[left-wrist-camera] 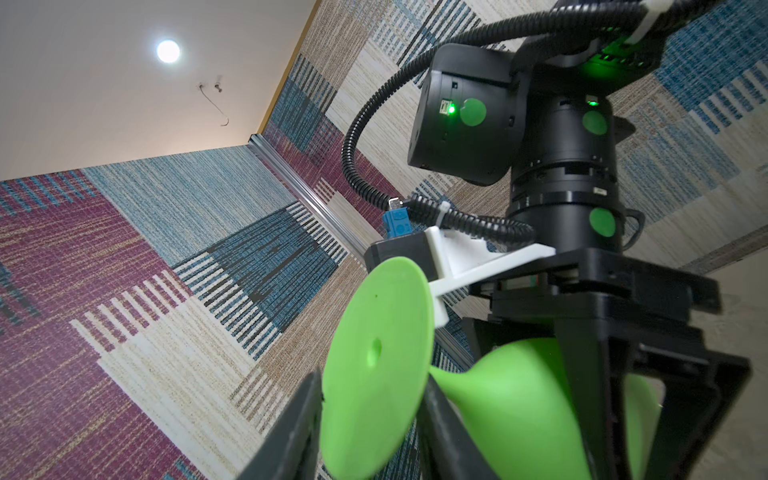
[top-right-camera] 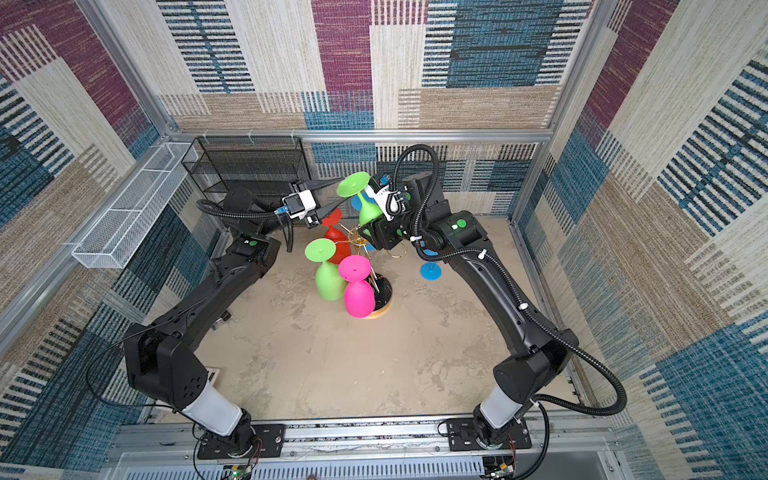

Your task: Take the wine glass off the wine glass rack

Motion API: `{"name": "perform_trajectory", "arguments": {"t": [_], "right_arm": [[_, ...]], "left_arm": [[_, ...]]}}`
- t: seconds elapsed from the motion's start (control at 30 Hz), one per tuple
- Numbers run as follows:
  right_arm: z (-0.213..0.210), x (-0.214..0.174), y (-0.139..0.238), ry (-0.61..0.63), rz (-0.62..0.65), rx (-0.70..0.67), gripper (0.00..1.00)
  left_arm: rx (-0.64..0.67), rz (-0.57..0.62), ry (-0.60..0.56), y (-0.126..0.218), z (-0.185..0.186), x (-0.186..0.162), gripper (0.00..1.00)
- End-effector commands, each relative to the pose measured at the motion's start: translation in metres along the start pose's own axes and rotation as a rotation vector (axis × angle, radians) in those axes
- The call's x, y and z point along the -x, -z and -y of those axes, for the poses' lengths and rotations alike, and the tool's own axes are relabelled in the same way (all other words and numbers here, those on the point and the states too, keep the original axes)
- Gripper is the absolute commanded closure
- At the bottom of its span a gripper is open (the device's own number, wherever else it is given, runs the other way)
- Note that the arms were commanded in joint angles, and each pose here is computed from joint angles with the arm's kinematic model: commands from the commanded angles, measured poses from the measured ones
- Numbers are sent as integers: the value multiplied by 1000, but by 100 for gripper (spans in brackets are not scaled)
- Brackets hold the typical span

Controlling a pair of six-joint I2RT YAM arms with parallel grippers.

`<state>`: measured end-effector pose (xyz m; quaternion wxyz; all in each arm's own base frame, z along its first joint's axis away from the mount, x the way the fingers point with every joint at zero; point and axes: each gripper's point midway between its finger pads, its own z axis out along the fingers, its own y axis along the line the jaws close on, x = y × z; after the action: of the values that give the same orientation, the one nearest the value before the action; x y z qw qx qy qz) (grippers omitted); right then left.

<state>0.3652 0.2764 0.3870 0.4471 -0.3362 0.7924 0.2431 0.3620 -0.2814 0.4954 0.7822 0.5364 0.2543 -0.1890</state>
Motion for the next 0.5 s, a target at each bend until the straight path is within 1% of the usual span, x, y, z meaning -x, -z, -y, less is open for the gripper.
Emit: {"name": "perform_trajectory", "arguments": {"t": [0.0, 0.17, 0.33, 0.43, 0.47], "right_arm": [[-5, 2, 1, -13, 3, 21, 68], [-7, 2, 2, -19, 1, 28, 67], [-10, 3, 4, -20, 5, 44, 66], [-11, 4, 6, -22, 9, 49, 62], [-12, 4, 5, -24, 10, 52, 59]], "left_arm": [[-23, 25, -48, 0, 4, 6, 66], [-6, 23, -69, 0, 0, 7, 77], [25, 24, -93, 0, -5, 8, 84], [43, 18, -103, 0, -8, 7, 89], [52, 18, -110, 1, -10, 8, 92]]}}
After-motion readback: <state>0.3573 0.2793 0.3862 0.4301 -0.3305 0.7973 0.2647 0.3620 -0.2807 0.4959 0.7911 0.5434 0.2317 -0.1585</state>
